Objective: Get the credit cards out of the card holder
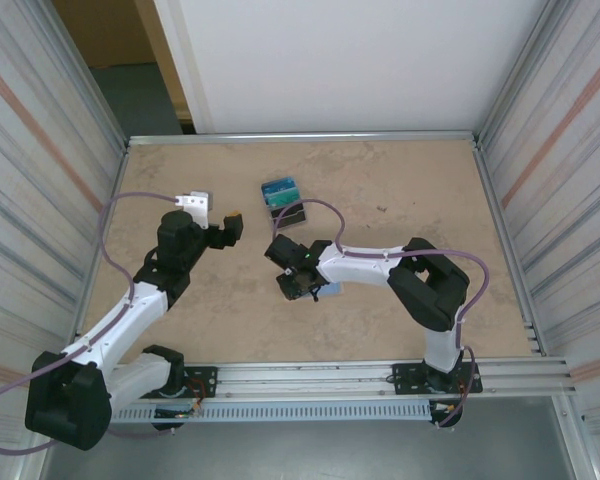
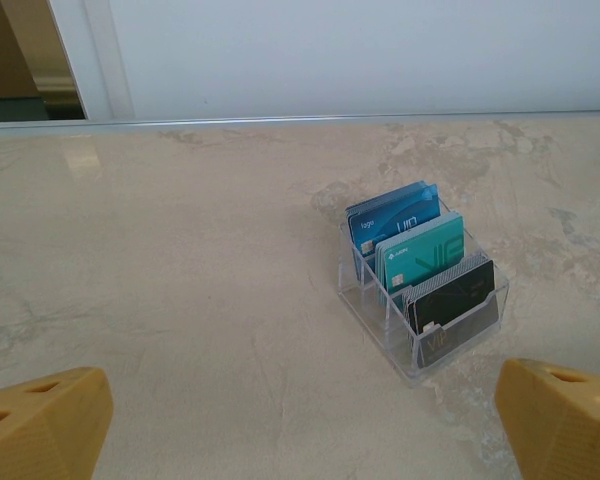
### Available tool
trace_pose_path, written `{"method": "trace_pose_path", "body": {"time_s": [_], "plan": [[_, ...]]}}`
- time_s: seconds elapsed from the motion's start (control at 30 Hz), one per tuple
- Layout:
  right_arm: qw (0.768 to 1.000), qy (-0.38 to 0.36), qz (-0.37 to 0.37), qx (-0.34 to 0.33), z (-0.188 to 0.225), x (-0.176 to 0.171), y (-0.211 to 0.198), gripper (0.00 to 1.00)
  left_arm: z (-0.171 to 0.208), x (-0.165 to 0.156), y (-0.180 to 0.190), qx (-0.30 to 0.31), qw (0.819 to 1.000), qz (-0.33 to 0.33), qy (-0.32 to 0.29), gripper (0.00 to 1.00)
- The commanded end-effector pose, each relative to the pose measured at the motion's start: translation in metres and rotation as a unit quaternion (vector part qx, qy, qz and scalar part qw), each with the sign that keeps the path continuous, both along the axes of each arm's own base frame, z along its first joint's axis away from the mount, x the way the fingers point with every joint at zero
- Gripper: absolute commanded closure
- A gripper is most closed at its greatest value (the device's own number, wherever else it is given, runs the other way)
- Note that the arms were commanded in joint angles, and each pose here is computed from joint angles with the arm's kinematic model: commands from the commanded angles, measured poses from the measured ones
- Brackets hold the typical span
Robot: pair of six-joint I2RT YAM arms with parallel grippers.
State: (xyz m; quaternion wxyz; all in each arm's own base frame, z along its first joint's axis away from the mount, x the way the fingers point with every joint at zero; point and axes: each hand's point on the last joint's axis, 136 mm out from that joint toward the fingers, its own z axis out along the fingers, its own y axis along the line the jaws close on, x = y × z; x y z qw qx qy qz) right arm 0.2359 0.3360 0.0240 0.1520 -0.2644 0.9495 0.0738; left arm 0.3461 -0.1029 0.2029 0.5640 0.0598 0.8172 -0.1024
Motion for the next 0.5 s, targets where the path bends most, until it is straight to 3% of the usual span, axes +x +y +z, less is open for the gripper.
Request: {"method": "trace_pose_path", "body": {"time_s": [0.0,0.2,0.47], "plan": [[0.999,0.013,-0.022,-0.027,-0.013,-0.001,-0.022,0.71,0.009,0.0,-0.002,-0.007,1.0,-0.004,-0.008,0.01],[1.0,0.016,-0.02,0.003,-0.001,0.001,-0.017,0.86,0.014,-0.002,-0.006,-0.009,1.0,-0.016,-0.015,0.01],[0.999,0.019,0.006,0.044,0.023,-0.015,0.0,0.89,0.025,-0.01,-0.014,-0.001,0.999,-0.028,-0.03,0.01]]}}
